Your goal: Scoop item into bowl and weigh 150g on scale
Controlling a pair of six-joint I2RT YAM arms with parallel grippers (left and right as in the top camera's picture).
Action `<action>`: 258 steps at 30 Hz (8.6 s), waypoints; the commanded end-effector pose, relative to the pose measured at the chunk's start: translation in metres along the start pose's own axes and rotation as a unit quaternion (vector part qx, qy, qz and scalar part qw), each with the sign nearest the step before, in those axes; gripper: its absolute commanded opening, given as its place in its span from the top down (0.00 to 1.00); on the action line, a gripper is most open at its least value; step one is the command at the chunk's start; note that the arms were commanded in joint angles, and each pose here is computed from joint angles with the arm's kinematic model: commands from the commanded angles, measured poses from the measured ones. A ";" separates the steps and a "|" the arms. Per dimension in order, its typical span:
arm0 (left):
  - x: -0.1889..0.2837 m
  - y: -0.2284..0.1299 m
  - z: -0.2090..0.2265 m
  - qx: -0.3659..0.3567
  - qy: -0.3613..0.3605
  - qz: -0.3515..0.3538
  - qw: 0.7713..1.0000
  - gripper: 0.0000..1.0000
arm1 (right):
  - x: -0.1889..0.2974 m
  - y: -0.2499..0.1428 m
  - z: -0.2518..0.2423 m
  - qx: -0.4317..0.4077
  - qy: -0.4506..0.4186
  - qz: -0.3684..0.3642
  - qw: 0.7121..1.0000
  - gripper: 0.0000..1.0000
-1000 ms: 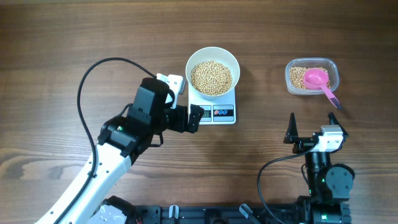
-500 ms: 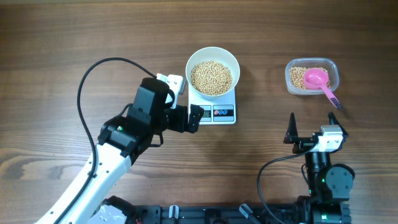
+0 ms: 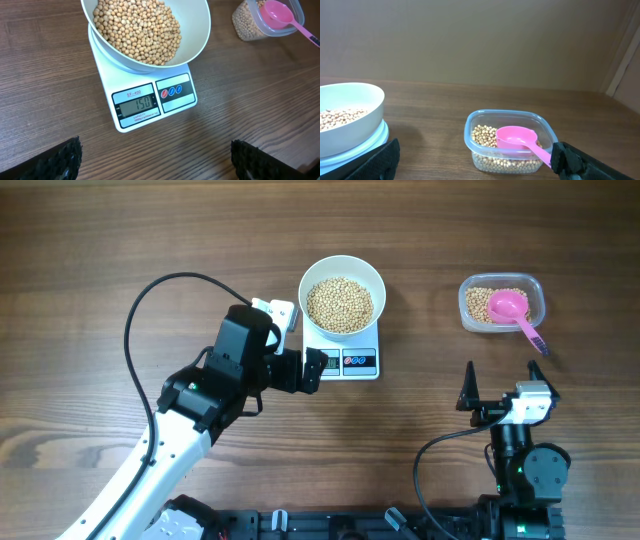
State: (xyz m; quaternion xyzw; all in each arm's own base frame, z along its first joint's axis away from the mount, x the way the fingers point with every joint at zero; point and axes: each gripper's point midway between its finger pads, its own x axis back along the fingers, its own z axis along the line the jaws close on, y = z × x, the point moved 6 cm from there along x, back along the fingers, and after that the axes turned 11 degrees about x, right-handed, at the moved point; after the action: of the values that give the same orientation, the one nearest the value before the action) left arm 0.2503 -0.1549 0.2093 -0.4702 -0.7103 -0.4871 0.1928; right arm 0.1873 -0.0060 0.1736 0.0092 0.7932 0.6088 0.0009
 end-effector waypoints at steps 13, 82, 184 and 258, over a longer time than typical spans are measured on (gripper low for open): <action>0.002 0.001 -0.001 -0.013 0.000 -0.006 1.000 0.00 | 0.001 0.001 0.000 0.004 -0.001 -0.006 1.000 0.00; 0.105 -0.030 0.056 -0.086 0.038 -0.258 0.962 0.00 | 0.001 0.001 0.000 0.004 -0.001 -0.006 1.000 0.00; 0.073 -0.066 0.146 -0.053 0.121 -0.458 0.879 0.00 | 0.001 0.001 0.000 0.004 -0.001 -0.006 1.000 0.00; 0.067 -0.067 0.138 -0.074 0.124 -0.449 0.882 0.00 | 0.001 0.001 0.000 0.004 -0.001 -0.006 1.000 0.00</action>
State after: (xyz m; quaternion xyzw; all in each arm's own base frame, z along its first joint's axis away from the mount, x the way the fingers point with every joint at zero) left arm 0.1862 -0.0082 0.1636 -0.0527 -0.7847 -0.6176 0.0034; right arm 0.1873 -0.0059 0.1737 0.0089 0.7942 0.6076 0.0009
